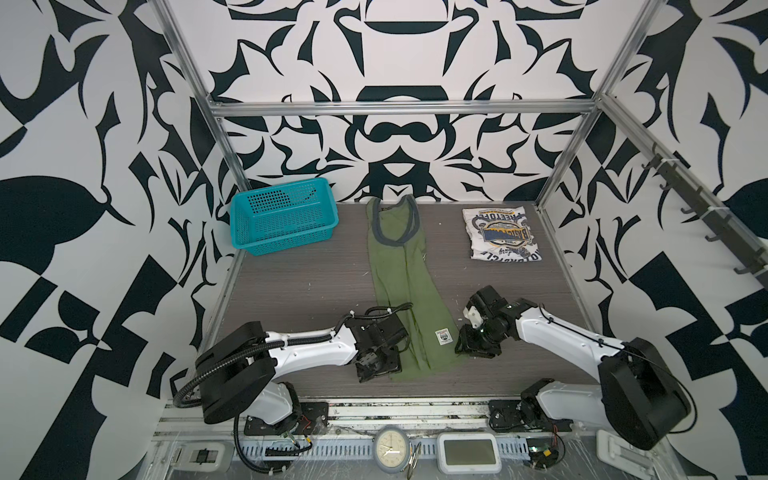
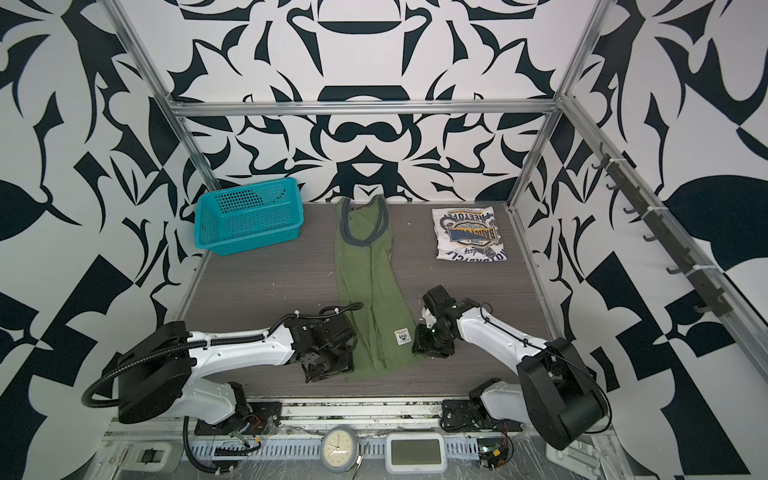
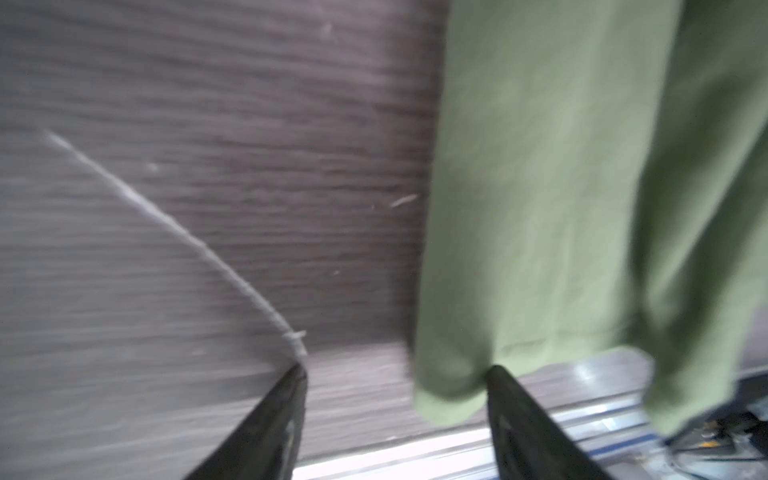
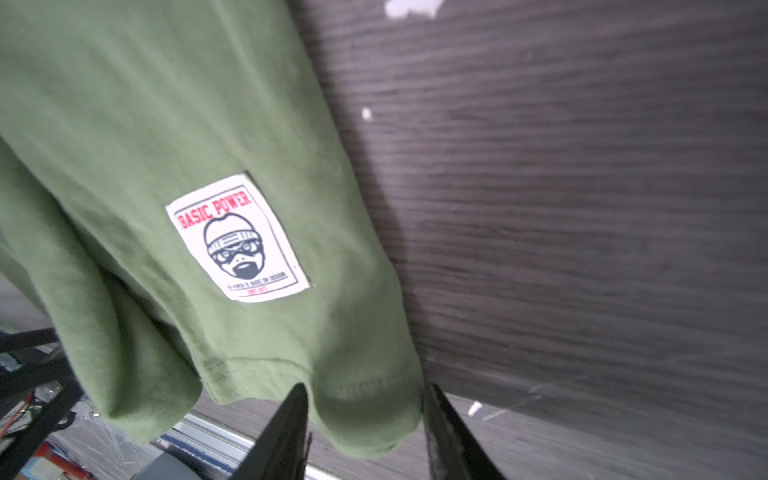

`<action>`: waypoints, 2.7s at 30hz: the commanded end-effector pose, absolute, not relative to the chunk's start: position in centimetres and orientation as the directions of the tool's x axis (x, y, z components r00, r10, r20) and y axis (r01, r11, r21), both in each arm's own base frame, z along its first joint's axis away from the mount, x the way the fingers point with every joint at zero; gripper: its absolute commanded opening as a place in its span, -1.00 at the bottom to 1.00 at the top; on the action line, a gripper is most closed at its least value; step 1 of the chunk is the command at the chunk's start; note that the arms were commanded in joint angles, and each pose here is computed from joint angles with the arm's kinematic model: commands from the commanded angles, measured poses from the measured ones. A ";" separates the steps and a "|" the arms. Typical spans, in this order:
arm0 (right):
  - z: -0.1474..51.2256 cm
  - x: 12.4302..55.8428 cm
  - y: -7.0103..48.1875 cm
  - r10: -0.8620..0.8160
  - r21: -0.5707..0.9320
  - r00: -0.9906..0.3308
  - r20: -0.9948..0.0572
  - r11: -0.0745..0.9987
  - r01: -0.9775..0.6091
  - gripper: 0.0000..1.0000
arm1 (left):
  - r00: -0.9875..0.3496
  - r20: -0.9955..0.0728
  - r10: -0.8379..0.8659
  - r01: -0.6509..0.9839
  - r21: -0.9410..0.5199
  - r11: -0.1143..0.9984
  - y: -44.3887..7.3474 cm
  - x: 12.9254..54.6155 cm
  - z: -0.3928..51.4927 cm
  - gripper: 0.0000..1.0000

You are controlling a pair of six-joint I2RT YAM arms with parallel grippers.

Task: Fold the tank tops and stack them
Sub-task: 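Lay the green shirt lengthwise and pull the hem toward the robot with both grippers, then lift the hem corners and fold them away from the robot with both grippers, then grasp the folded green shirt's near edge with both grippers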

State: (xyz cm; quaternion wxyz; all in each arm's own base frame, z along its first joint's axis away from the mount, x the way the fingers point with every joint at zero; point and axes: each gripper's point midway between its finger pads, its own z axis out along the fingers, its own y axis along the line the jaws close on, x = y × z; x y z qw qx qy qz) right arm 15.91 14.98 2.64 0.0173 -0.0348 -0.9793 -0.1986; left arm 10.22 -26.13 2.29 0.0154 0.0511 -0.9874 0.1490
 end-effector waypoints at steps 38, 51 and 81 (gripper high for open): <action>17.4 33.7 23.7 0.090 0.502 -0.931 -0.354 0.858 -0.108 -1.00 | -0.927 -0.285 -0.244 -0.094 -0.453 0.886 -24.0 33.3 14.9 -1.00; 15.0 44.0 24.3 0.119 0.505 -0.932 -0.342 0.860 -0.076 -1.00 | -0.916 -0.282 -0.286 -0.150 -0.421 0.895 -23.9 45.2 11.3 -1.00; 7.1 34.4 19.6 0.204 0.609 -0.957 -0.206 0.792 0.038 0.18 | -0.926 -0.198 -0.322 -0.215 -0.424 0.880 -21.7 32.3 7.5 0.46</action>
